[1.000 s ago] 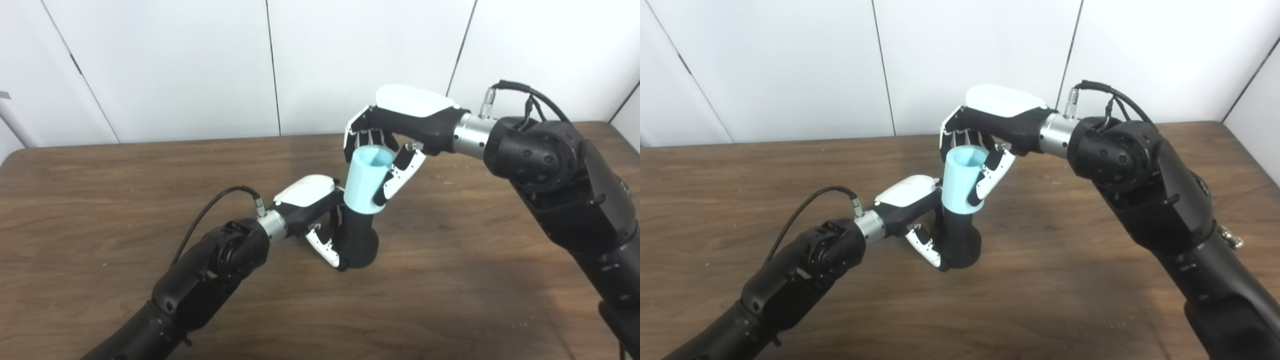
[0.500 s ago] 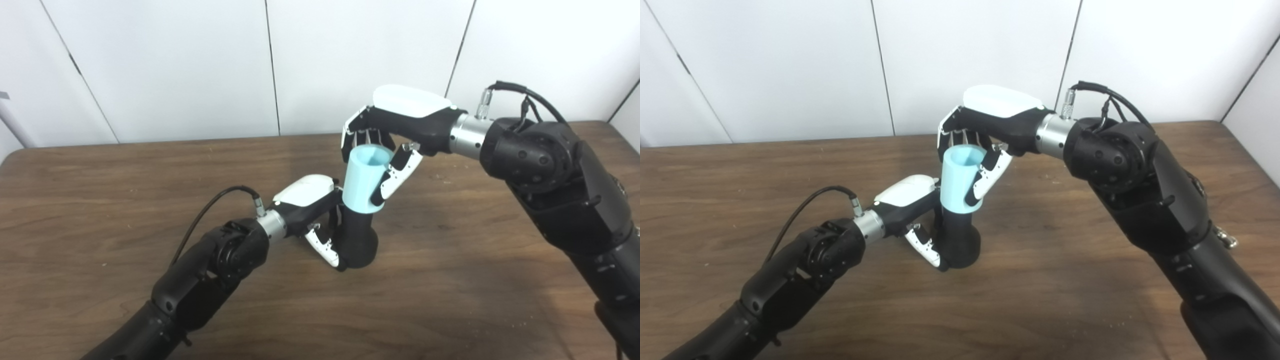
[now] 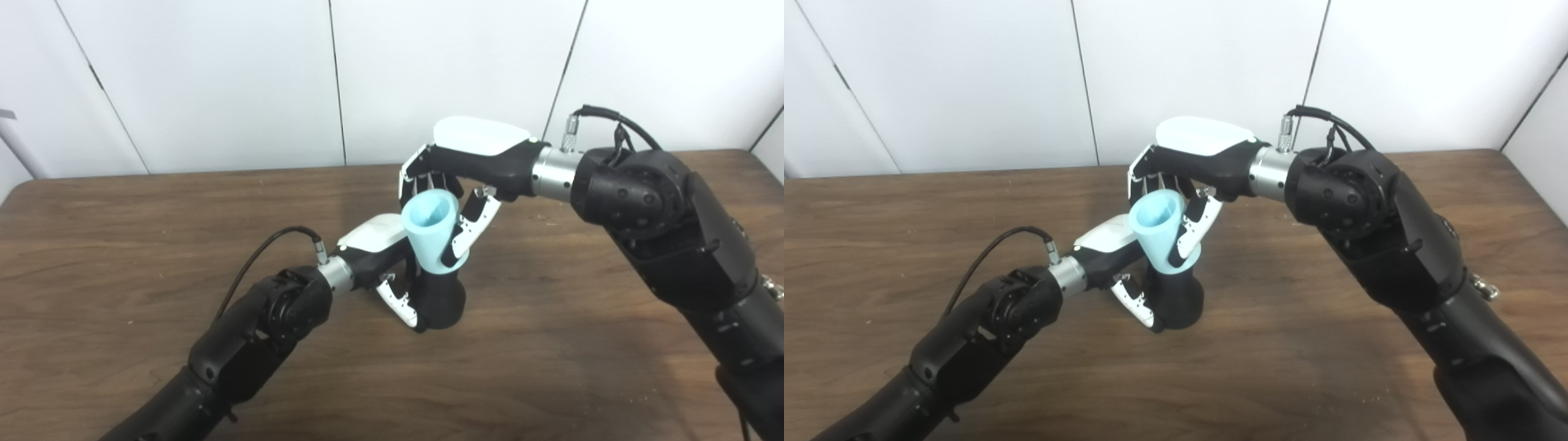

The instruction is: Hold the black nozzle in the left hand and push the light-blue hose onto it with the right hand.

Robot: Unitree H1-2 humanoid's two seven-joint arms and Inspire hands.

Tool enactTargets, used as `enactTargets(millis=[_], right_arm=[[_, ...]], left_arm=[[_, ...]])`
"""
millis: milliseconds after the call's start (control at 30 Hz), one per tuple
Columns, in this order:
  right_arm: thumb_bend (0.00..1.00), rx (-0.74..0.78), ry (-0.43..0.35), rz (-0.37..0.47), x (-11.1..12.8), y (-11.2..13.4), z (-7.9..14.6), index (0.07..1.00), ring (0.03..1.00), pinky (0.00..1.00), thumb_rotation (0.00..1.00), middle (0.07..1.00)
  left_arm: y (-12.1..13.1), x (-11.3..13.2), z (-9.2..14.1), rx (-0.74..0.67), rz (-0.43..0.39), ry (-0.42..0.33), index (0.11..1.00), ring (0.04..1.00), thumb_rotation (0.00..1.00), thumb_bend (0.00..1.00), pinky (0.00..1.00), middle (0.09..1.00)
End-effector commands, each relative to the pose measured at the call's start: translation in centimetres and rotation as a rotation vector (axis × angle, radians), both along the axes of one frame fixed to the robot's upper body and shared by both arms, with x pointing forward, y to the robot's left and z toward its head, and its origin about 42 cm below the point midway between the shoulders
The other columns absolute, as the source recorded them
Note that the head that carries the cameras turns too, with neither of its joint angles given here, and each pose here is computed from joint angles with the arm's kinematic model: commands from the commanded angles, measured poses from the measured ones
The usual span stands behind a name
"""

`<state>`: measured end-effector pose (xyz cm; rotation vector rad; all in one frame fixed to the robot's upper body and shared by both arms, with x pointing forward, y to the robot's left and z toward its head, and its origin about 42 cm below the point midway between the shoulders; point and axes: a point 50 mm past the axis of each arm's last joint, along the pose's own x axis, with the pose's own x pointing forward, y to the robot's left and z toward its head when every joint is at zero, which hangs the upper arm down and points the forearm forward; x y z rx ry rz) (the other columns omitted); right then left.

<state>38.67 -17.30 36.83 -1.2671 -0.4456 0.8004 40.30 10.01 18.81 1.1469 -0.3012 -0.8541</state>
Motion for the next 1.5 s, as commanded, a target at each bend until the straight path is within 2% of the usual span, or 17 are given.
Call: enactTargets(millis=[0,267,500,733,1000,1467], right_arm=[[0.51,0.007,-0.079,0.042,-0.5,0.4,2.4,0.525,0.383,0.32,0.0,0.492],[0.51,-0.022,-0.072,0.033,-0.7,-0.2,1.5,0.525,0.387,0.33,0.0,0.488],[0.51,-0.019,-0.052,-0.005,-0.5,-1.2,1.0,0.535,0.354,0.28,0.0,0.459],[0.51,0.017,-0.052,-0.049,-0.4,-2.2,0.7,0.535,0.37,0.31,0.0,0.469],[0.52,0.089,-0.099,-0.115,-1.0,-2.9,-0.7,0.508,0.399,0.34,0.0,0.492],[0.52,0.133,-0.074,-0.133,-1.3,-2.8,-3.3,0.511,0.388,0.35,0.0,0.488]], left_arm=[[1.6,-1.5,-5.0,0.172,0.011,0.171,0.482,0.597,0.0,0.53,1.0,0.487],[1.9,-1.4,-4.7,0.172,0.01,0.169,0.482,0.597,0.0,0.53,1.0,0.488],[2.2,-1.4,-4.8,0.172,0.01,0.166,0.477,0.604,0.0,0.53,1.0,0.495],[2.5,-1.3,-4.6,0.173,0.01,0.163,0.475,0.606,0.0,0.53,1.0,0.498],[2.7,-1.2,-4.5,0.167,0.011,0.163,0.476,0.606,0.0,0.53,1.0,0.495],[2.3,-1.2,-4.3,0.158,0.011,0.168,0.477,0.606,0.0,0.53,1.0,0.494]])
